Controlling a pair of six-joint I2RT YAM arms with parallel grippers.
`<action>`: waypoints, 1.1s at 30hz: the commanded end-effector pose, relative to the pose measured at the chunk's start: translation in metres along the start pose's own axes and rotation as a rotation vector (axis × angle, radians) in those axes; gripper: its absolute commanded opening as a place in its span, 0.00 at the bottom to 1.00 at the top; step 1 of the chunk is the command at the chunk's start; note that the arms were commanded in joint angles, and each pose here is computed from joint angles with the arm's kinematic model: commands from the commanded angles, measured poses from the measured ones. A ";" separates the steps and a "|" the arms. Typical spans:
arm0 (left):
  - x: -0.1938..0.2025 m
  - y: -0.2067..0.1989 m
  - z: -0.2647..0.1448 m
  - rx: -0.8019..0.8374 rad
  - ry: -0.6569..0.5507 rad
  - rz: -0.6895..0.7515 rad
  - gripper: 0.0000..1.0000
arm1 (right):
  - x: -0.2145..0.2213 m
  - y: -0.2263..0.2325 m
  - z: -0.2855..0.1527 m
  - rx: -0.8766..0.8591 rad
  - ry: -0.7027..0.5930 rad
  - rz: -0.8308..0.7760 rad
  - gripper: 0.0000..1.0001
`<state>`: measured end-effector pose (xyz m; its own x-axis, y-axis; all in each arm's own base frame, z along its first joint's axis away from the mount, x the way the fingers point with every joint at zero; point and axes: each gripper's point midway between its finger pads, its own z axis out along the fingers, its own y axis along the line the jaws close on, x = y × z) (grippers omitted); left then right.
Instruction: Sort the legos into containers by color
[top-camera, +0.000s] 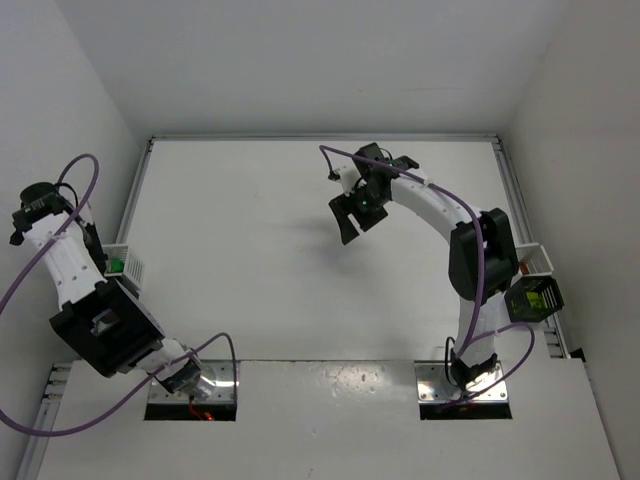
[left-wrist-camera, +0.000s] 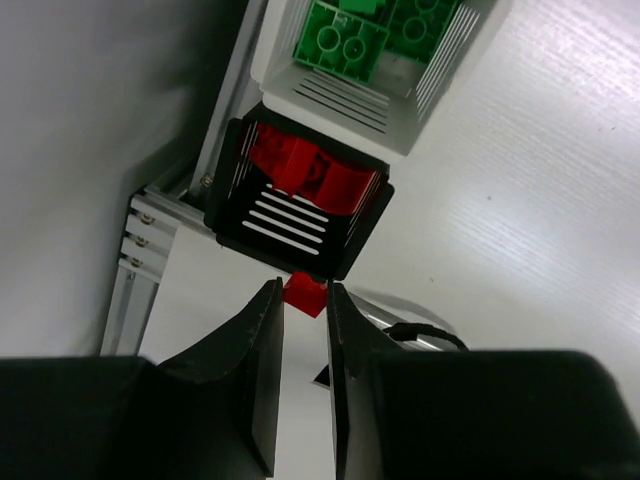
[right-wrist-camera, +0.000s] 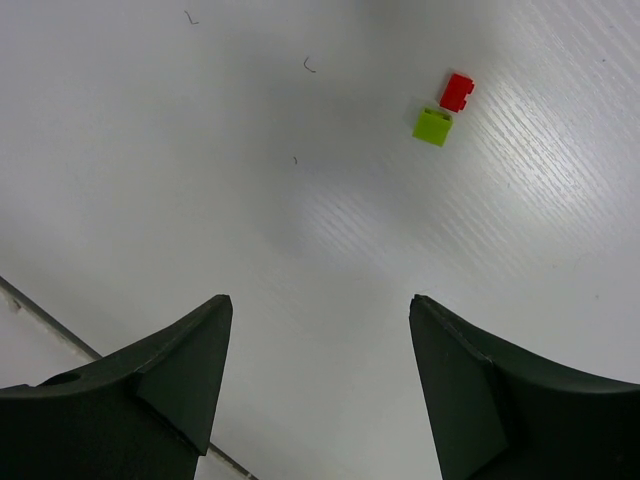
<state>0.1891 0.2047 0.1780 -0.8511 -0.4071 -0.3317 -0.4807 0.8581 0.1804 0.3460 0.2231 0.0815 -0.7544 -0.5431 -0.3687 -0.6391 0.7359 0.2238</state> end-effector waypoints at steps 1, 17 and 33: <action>0.003 0.002 0.011 0.027 -0.002 0.004 0.00 | -0.011 0.004 -0.005 0.006 -0.044 -0.006 0.72; 0.021 0.013 0.029 0.006 0.027 -0.005 0.11 | -0.006 -0.003 0.007 0.021 -0.021 0.000 0.72; -0.012 0.013 -0.005 0.064 -0.125 0.081 0.74 | -0.001 -0.005 0.006 0.039 -0.018 0.000 0.72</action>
<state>0.1769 0.2157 0.1511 -0.8772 -0.3671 -0.3094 -0.4284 0.8894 0.1593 0.3460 0.2194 0.0681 -0.7598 -0.5459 -0.3531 -0.6329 0.7453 0.2095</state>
